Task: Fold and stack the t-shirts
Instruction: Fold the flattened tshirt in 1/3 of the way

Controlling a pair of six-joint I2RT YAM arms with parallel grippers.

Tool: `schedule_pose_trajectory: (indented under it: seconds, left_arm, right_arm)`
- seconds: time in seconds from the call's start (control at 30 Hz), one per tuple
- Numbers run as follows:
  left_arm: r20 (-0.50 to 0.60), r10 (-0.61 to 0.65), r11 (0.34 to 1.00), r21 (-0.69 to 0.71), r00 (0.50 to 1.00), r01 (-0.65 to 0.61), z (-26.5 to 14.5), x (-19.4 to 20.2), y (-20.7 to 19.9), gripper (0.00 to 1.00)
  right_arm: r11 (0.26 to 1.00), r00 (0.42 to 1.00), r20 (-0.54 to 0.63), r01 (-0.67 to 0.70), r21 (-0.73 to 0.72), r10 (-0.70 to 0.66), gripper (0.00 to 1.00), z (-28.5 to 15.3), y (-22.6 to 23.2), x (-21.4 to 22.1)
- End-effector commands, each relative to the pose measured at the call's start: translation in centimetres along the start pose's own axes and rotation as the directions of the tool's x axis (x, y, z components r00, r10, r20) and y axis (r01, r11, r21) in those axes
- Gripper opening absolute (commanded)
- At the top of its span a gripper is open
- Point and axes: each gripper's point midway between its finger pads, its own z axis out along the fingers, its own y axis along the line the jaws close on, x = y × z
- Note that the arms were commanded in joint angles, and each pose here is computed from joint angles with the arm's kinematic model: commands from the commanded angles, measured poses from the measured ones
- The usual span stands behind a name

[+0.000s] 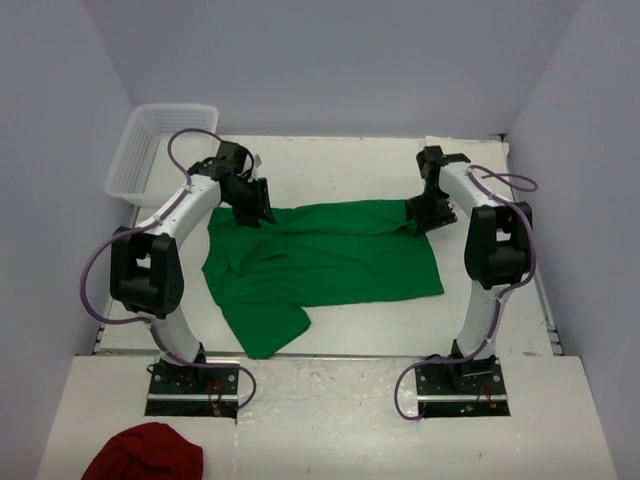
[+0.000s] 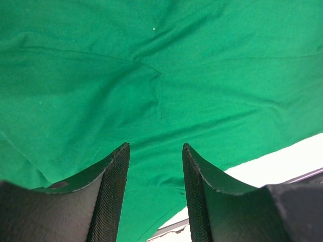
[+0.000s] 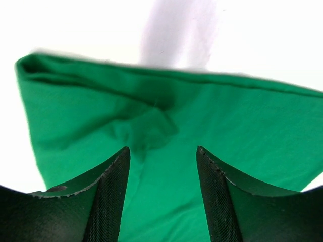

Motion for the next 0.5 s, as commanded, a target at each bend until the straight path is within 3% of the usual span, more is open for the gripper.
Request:
schedule_pose_trajectory:
  seconds: [0.0, 0.47]
  left_arm:
    - [0.015, 0.018, 0.999, 0.037, 1.0, -0.018, -0.8, -0.4, -0.5, 0.48]
    - [-0.004, 0.013, 0.998, 0.063, 1.0, -0.013, -0.3, -0.5, -0.9, 0.48]
  right_arm:
    - [0.997, 0.997, 0.076, -0.037, 0.07, 0.032, 0.56, -0.1, -1.0, -1.6]
    - [0.996, 0.997, 0.08, -0.024, 0.09, 0.016, 0.38, 0.8, 0.8, -2.0]
